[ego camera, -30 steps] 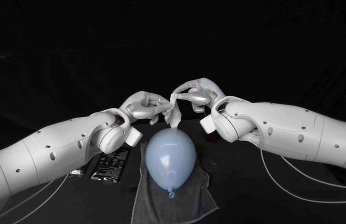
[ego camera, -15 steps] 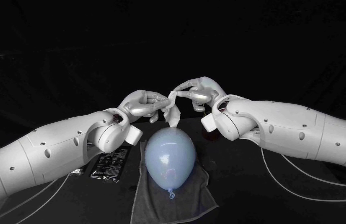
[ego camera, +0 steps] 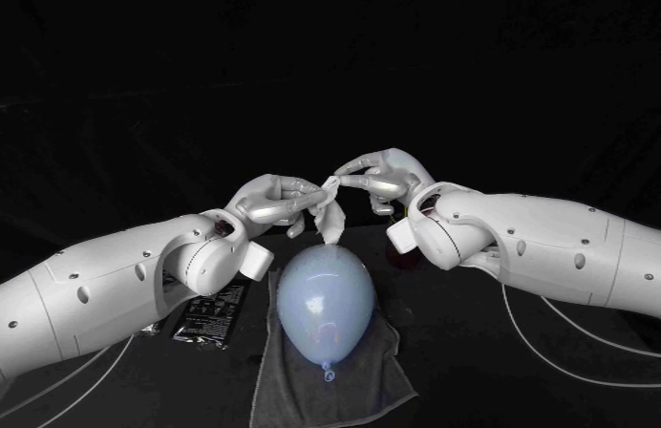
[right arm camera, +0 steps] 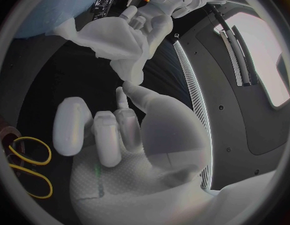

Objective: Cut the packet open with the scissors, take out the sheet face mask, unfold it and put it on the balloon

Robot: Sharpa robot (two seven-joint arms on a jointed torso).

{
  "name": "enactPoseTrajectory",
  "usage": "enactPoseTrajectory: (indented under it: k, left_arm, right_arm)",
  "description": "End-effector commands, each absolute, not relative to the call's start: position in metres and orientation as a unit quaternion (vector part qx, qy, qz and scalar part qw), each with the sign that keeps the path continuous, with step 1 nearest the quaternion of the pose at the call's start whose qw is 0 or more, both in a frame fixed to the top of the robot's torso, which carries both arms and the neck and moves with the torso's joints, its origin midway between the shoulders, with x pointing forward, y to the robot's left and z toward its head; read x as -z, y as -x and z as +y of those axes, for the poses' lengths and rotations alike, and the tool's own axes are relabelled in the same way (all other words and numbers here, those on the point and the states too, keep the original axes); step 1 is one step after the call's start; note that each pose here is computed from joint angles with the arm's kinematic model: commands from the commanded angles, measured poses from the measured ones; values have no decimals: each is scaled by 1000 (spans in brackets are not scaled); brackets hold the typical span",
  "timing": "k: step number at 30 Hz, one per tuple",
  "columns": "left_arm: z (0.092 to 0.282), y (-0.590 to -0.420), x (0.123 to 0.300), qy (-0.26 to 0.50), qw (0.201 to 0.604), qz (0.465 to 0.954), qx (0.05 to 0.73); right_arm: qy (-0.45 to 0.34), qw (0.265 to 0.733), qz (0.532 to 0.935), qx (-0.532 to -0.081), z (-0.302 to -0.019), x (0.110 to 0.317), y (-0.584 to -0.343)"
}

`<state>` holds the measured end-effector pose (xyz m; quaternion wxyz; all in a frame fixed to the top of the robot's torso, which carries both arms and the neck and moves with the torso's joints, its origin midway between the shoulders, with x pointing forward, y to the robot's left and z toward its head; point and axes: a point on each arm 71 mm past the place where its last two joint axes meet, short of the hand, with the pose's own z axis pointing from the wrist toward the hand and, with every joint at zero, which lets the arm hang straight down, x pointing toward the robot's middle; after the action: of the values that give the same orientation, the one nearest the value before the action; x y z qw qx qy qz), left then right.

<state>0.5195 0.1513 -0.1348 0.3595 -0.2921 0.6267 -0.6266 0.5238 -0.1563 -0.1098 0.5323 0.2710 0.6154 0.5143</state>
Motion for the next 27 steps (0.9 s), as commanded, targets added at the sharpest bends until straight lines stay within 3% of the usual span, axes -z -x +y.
enactPoseTrajectory:
  k: [1, 17, 27]
  left_arm:
    - [149, -517, 133, 299, 345, 622, 636]
    - [152, -510, 129, 279, 373, 612, 639]
    - [152, -503, 124, 232, 423, 598, 640]
  right_arm:
    - [-259, 534, 616, -518, -156, 109, -521]
    - [-282, 564, 579, -517, -188, 112, -488]
    - [-337, 504, 603, -519, -192, 132, -458]
